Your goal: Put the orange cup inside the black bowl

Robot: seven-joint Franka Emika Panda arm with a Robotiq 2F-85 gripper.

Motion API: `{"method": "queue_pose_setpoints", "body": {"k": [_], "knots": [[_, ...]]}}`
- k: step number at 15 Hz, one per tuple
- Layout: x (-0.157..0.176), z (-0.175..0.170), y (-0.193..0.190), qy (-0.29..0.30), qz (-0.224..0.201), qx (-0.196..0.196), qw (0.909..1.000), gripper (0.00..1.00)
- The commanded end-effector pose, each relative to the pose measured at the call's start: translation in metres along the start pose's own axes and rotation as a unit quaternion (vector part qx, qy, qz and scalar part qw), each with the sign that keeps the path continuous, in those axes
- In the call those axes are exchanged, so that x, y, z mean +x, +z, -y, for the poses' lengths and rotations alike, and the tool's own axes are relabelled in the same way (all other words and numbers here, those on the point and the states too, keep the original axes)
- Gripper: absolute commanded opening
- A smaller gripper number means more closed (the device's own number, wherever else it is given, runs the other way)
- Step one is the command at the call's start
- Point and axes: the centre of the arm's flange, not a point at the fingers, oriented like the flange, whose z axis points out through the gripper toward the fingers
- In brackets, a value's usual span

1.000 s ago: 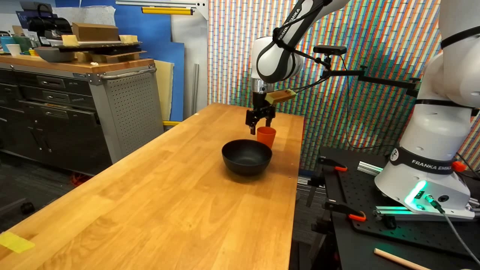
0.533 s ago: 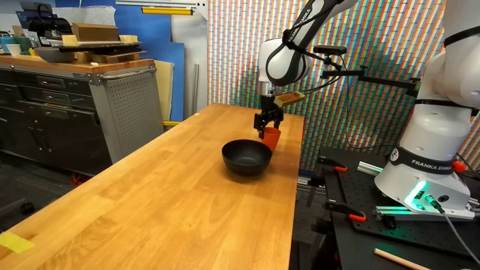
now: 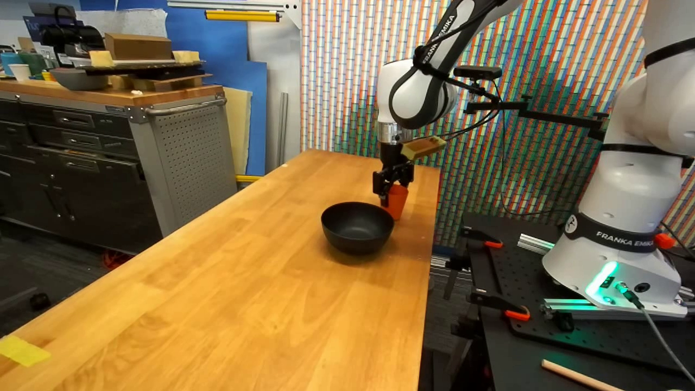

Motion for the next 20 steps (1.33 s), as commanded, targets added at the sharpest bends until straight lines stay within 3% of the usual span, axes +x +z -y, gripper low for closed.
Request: {"method": "queue_pose_setpoints", "body": {"k": [1,8,12,20], "knots": [[-0.011,0.007,-0.020,0.000,-0.013,0.004,0.9999,0.53],[-0.028,0.071,-0.104,-0.071,-0.081,-0.037,0.9935,0.53],[-0.048,0.118,-0.126,-0.120,-0.078,-0.051,0.9884,0.53],[-0.048,0.167,-0.068,-0.191,-0.008,-0.021,0.9812,0.53]]}}
